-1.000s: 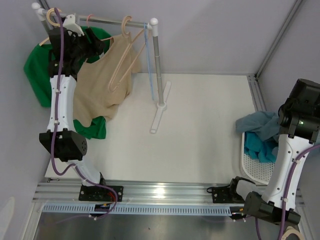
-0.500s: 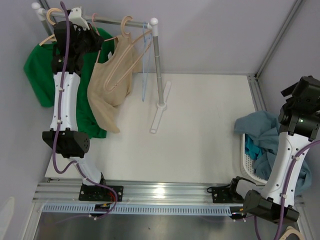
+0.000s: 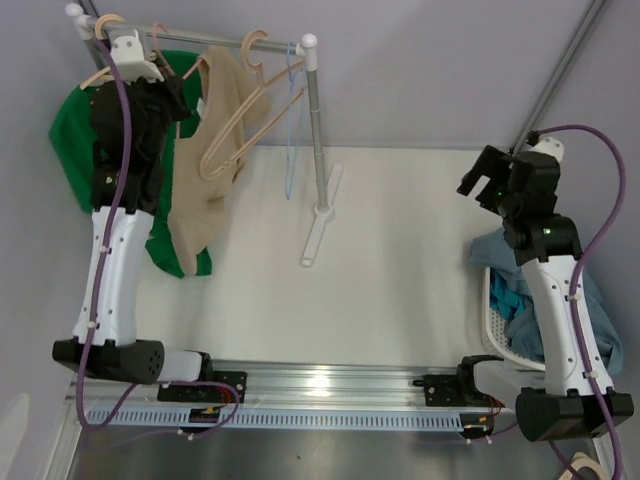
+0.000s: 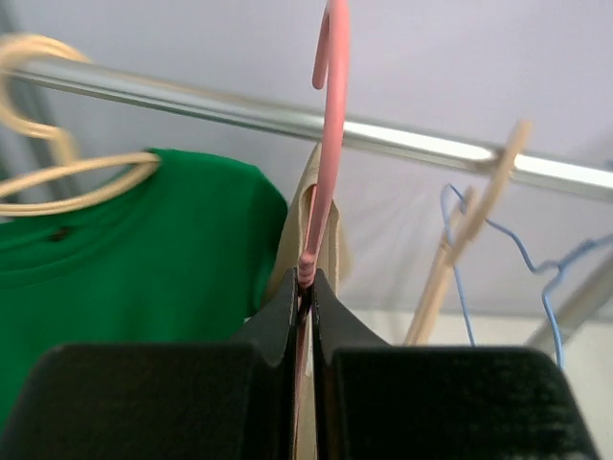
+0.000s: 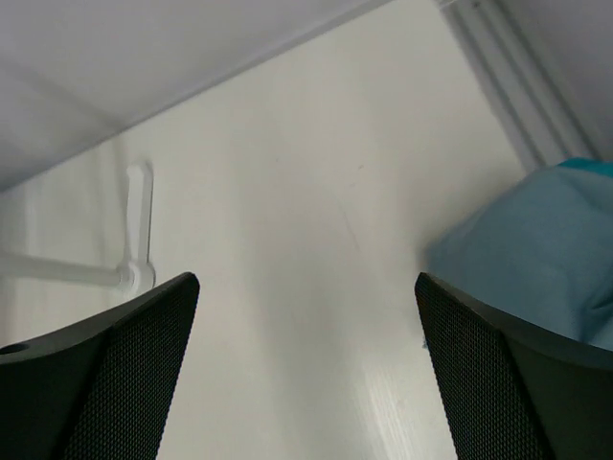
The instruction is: Remove the t-shirt from the hanger
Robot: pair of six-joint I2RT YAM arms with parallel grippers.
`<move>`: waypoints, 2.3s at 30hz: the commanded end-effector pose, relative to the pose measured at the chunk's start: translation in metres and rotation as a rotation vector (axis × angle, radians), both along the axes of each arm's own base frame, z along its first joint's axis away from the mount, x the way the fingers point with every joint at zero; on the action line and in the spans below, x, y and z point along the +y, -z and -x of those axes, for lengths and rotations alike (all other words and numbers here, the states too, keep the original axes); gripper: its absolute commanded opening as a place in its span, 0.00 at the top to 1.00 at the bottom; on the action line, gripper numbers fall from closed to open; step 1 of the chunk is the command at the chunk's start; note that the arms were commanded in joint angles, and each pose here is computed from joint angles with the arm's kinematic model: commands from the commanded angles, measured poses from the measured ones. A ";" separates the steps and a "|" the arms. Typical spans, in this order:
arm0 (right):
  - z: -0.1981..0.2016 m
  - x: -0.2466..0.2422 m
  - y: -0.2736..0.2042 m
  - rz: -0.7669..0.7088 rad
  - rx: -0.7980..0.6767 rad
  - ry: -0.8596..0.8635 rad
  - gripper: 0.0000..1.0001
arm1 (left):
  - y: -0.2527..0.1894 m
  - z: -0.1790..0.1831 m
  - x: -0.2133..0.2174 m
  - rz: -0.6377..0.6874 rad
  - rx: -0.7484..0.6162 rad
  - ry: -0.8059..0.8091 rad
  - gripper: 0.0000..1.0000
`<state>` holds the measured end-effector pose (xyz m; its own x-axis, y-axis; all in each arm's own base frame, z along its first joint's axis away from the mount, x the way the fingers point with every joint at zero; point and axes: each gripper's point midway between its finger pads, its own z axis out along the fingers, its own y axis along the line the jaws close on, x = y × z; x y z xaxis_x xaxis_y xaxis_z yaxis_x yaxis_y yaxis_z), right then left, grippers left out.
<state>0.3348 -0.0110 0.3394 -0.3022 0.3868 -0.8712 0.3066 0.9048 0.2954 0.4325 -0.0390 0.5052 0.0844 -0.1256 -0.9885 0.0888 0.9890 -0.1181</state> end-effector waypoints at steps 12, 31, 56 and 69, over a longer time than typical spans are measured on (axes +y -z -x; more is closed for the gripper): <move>0.043 0.268 0.009 -0.023 -0.129 -0.993 0.01 | 0.015 0.125 0.073 0.109 0.057 -0.788 0.99; 0.189 0.521 0.034 -0.136 -0.442 -1.639 0.01 | -0.012 0.167 0.027 0.027 0.056 -0.730 0.99; 0.361 0.473 0.109 -0.126 -0.268 -1.787 1.00 | -0.007 0.103 0.042 0.110 0.139 -0.597 0.99; 0.182 0.512 0.094 -0.018 -0.239 -1.435 1.00 | 0.033 0.187 -0.011 0.147 0.337 -0.142 0.99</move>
